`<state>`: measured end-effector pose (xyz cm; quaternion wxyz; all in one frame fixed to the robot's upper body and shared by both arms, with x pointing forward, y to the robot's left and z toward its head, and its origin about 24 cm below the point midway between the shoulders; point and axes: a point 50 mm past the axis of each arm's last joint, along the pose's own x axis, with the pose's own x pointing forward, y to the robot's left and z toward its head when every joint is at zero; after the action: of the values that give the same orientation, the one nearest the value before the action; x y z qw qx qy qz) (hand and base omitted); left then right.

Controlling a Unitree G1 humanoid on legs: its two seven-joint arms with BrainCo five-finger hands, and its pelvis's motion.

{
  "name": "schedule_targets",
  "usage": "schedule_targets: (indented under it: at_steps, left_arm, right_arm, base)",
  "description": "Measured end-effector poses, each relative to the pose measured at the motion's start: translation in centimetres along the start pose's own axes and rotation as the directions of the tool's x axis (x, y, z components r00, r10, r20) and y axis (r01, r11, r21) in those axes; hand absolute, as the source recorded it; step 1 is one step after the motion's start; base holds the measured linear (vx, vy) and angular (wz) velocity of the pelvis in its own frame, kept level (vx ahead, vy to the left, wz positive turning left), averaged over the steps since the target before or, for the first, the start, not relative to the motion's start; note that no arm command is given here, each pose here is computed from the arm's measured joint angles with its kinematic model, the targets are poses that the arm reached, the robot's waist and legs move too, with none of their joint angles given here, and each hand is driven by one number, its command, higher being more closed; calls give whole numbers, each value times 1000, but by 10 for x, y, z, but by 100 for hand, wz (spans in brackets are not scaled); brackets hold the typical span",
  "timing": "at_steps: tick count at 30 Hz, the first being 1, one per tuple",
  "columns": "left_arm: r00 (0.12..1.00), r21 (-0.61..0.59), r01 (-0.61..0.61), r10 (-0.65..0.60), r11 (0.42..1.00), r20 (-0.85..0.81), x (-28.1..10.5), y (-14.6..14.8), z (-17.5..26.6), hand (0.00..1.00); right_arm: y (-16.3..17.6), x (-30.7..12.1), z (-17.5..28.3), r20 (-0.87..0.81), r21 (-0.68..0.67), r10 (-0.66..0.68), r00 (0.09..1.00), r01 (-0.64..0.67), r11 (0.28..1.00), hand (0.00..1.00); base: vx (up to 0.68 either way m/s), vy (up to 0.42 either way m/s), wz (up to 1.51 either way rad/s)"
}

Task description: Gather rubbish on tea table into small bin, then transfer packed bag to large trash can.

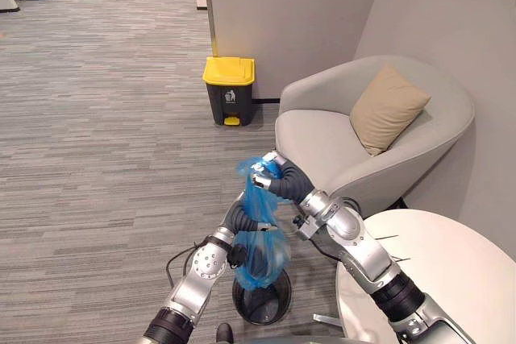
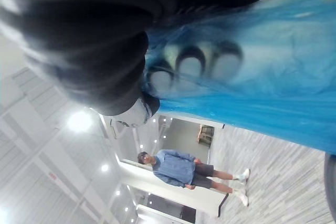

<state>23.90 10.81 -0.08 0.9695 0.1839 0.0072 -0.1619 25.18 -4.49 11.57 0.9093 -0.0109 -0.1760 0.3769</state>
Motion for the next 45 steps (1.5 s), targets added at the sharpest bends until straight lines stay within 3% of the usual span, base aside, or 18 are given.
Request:
schedule_targets:
  at_steps: [32, 33, 45]
  left_arm:
    - [981, -17, -109, 105, 994, -163, -13, -11, -28, 0]
    - [980, -19, -109, 104, 994, -171, -13, -12, -29, 100]
    - [964, -61, -124, 106, 990, -246, -8, -18, -38, 100]
  right_arm:
    - [29, 28, 5, 32, 46, 60, 998, -61, 997, 100]
    - [30, 29, 5, 26, 48, 60, 998, -62, 997, 100]
    - [47, 38, 10, 45, 98, 133, 990, -137, 986, 100]
  base:
    - [-1, 1, 2]
    - [0, 0, 0]
    - [0, 0, 0]
